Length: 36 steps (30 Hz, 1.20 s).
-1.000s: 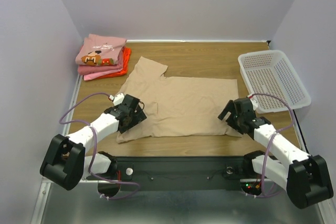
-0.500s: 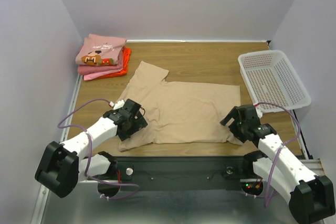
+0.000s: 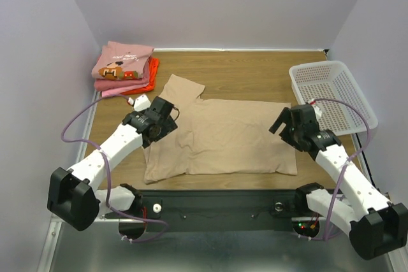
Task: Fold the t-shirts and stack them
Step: Fold the tshirt
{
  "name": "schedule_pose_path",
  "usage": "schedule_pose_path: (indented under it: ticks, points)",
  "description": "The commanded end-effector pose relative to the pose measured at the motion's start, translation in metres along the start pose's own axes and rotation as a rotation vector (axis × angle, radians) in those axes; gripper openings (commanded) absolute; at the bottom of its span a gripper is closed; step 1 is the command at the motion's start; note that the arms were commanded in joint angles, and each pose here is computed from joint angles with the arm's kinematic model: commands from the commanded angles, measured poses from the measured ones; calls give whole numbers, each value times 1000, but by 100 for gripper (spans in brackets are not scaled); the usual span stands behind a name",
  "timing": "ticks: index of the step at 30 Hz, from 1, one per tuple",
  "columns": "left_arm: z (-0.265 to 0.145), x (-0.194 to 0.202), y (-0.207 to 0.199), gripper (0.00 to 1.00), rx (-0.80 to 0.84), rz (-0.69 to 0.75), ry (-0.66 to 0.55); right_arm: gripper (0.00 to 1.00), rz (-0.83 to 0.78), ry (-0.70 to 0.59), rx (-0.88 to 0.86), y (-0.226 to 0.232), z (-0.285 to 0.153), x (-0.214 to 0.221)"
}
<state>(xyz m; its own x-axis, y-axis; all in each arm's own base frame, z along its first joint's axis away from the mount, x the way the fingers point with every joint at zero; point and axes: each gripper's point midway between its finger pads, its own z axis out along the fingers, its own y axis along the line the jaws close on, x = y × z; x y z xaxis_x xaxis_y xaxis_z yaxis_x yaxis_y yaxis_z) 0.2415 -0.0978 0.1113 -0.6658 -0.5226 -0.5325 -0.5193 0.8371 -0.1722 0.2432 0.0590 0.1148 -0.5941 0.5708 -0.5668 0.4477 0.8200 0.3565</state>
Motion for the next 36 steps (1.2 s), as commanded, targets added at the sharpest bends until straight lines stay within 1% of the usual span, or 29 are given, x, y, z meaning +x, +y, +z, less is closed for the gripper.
schedule_pose_path:
  ticks: [1, 2, 3, 4, 5, 6, 7, 8, 9, 10, 11, 12, 13, 14, 15, 16, 17, 20, 21, 22, 23, 25, 26, 29, 33, 35, 36]
  points:
    - [-23, -55, -52, 98, 157, 73, -168, 100, -89, -73, 4, 16, 1, -33]
    - [-21, -70, -75, 98, 175, 118, -197, 100, -104, -96, 18, 21, 2, -45]
    - [-21, -73, -74, 98, 168, 139, -209, 100, -99, -116, 10, 25, -1, -51]
    - [-35, -95, -93, 98, 202, 133, -260, 100, -108, -111, 16, 29, 3, -54]
    - [-24, -104, -102, 98, 169, 161, -284, 100, -119, -120, 23, 32, 5, -59]
    - [-33, -125, -118, 98, 185, 178, -333, 100, -114, -139, 13, 40, 4, -69]
    - [-30, -135, -125, 98, 173, 190, -356, 100, -118, -147, 17, 43, 5, -73]
    - [-7, -142, -131, 98, 129, 199, -354, 100, -127, -140, 43, 43, 14, -74]
    - [1, -148, -136, 98, 116, 226, -350, 100, -132, -145, 45, 46, 16, -78]
    - [18, -162, -148, 98, 101, 226, -341, 100, -144, -138, 60, 49, 23, -81]
    - [27, -170, -152, 98, 87, 232, -342, 100, -145, -145, 59, 53, 26, -84]
    - [40, -181, -167, 98, 74, 248, -348, 100, -149, -148, 61, 57, 30, -88]
    - [30, -197, -170, 98, 83, 235, -376, 100, -153, -147, 66, 59, 33, -89]
    - [55, -201, -173, 98, 50, 252, -365, 100, -162, -130, 93, 58, 44, -86]
    - [63, -208, -177, 98, 42, 254, -372, 100, -164, -128, 102, 58, 48, -87]
    - [59, -227, -190, 98, 71, 233, -403, 100, -162, -127, 111, 59, 51, -89]
    - [86, -223, -196, 98, 65, 270, -374, 100, -165, -131, 112, 63, 53, -92]
    - [125, -246, -208, 98, 67, 288, -380, 100, -189, -125, 141, 62, 62, -93]
    - [134, -250, -211, 98, 73, 291, -370, 100, -191, -129, 147, 61, 64, -94]
    - [131, -271, -219, 98, 101, 271, -401, 100, -194, -127, 159, 59, 66, -93]
    - [155, -262, -222, 98, 103, 294, -369, 100, -195, -128, 171, 56, 67, -92]
    - [165, -271, -227, 98, 108, 303, -399, 100, -197, -115, 178, 55, 72, -88]
    - [176, -270, -233, 98, 129, 315, -407, 100, -203, -103, 178, 54, 74, -85]
    - [193, -266, -240, 98, 152, 338, -422, 100, -221, -73, 183, 51, 80, -78]
    - [215, -254, -236, 98, 135, 349, -395, 100, -239, -55, 182, 48, 81, -72]
    - [226, -243, -235, 90, 134, 360, -369, 100, -239, -62, 190, 46, 80, -73]
    - [230, -239, -235, 82, 141, 365, -352, 100, -238, -67, 192, 45, 79, -74]
